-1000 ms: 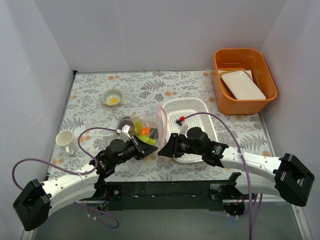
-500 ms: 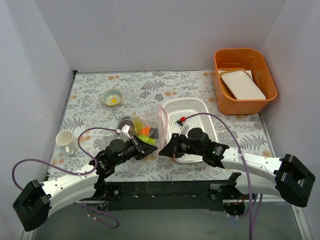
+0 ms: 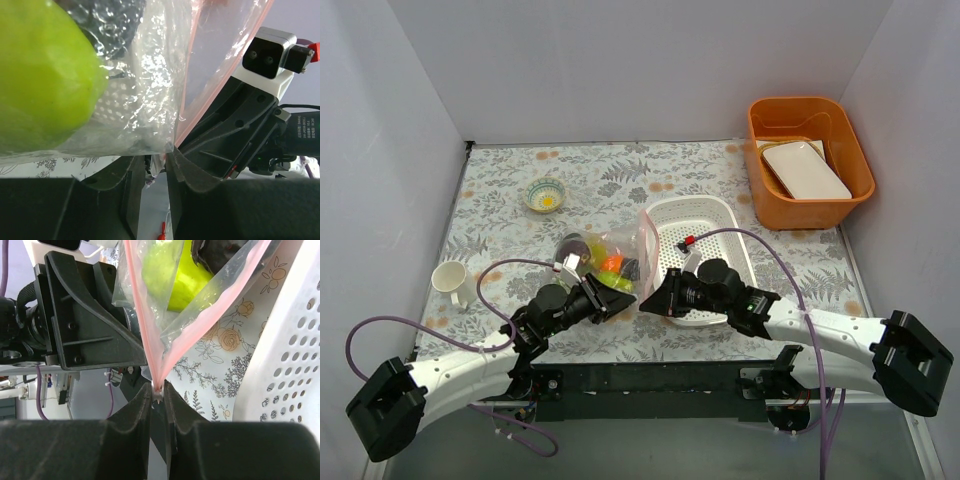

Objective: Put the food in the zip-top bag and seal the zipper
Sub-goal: Zip the zipper food storage bag at the center of the board.

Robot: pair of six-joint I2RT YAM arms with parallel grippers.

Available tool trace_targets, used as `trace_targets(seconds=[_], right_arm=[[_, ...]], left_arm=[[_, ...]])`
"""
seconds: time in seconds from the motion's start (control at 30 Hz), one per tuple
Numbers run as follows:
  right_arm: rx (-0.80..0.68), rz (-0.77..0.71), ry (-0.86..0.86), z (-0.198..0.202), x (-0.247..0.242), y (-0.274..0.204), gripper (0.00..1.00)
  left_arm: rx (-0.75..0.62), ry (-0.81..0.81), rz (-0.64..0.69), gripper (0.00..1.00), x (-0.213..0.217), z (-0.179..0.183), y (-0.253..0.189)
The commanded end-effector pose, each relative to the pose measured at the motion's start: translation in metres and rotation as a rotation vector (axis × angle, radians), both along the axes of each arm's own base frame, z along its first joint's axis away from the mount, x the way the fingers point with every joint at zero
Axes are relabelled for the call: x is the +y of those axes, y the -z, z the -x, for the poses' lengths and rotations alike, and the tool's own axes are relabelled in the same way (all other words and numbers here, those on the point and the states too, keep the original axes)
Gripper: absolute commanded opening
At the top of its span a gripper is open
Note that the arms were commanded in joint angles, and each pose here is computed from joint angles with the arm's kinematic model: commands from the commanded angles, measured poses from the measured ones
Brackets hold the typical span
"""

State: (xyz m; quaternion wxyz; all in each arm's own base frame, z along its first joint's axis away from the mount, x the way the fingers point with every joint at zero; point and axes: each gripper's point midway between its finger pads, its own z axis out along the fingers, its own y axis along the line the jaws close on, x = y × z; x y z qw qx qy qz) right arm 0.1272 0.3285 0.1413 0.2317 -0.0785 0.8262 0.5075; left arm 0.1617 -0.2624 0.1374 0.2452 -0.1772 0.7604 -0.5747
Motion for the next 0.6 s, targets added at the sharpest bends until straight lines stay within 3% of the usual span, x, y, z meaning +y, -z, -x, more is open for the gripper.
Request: trace_targets(seconds=[0.0,0.57], right_arm=[[-0.038,-0.068,0.037,-0.0065,0.0021,-0.0190,0.12],[-0.028,-0.077,0.039,-0.0069,0.0041,-0.0202,0.11]], left_arm=[[0.052,0.000,0.092,0.25,-0.0021,0.0027,-0.0100],[0.050,0.015,0.143,0.28,-0.0069,0.0038,-0.0136]])
